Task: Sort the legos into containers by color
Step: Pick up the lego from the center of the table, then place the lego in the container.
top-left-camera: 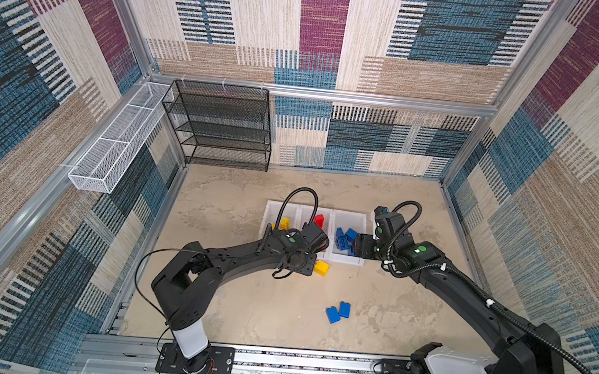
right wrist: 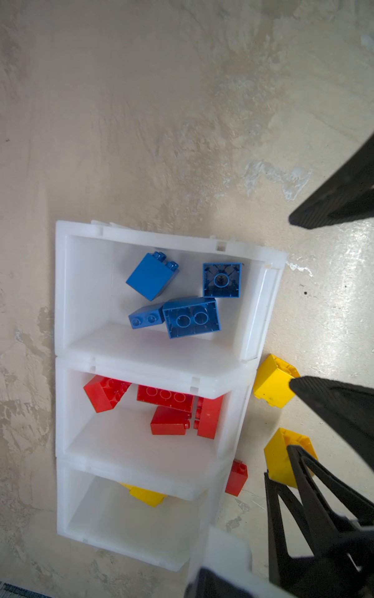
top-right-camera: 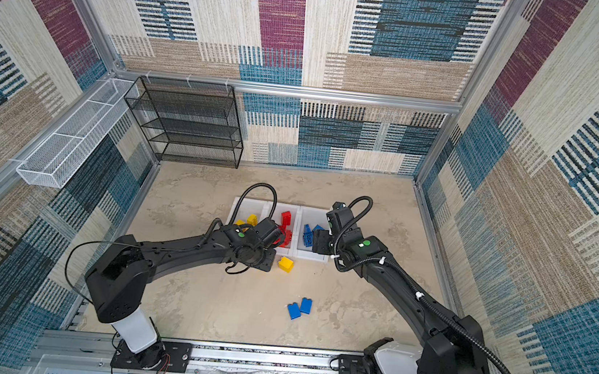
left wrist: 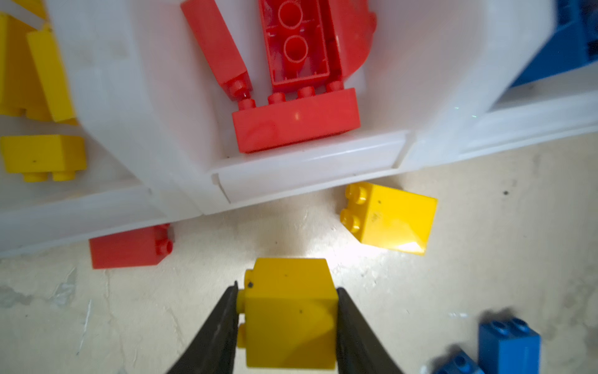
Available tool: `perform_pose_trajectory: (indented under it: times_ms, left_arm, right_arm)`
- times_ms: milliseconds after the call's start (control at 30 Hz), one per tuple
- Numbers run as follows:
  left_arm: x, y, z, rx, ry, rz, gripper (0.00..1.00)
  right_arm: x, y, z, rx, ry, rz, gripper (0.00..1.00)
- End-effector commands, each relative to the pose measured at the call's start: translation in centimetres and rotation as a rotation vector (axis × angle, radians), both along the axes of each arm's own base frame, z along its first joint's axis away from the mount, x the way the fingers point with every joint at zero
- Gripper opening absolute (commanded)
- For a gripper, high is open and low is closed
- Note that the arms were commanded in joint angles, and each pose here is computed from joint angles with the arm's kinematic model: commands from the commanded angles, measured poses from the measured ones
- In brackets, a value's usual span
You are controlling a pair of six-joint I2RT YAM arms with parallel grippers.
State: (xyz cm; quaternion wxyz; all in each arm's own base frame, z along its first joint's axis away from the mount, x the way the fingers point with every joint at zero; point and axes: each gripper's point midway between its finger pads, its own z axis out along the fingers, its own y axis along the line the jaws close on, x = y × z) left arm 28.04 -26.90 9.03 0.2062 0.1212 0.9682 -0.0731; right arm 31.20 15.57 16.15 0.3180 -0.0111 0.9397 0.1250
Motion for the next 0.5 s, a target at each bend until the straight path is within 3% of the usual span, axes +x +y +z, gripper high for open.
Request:
perform_pose_trajectory:
  times_ms: [0,200,467]
  left_arm:
    - [0.7,0.6,2.6,-0.017,-0.067,-0.012,0.42]
    - [4.6,4.3,6.1,-0.038,-0.139,0.049,0.42]
    - [10.2,8.8,3.5,0.023,-0.093,0.111,0.43]
  right_arm:
    - [0.1,-0.1,0.8,0.0,-0.018,-0.004,0.75]
    - [0.1,0.0,1.2,0.013,-0.022,-0.006,0.74]
    - [-0.1,0.0,1.1,0.018,-0.017,-0.009,0.74]
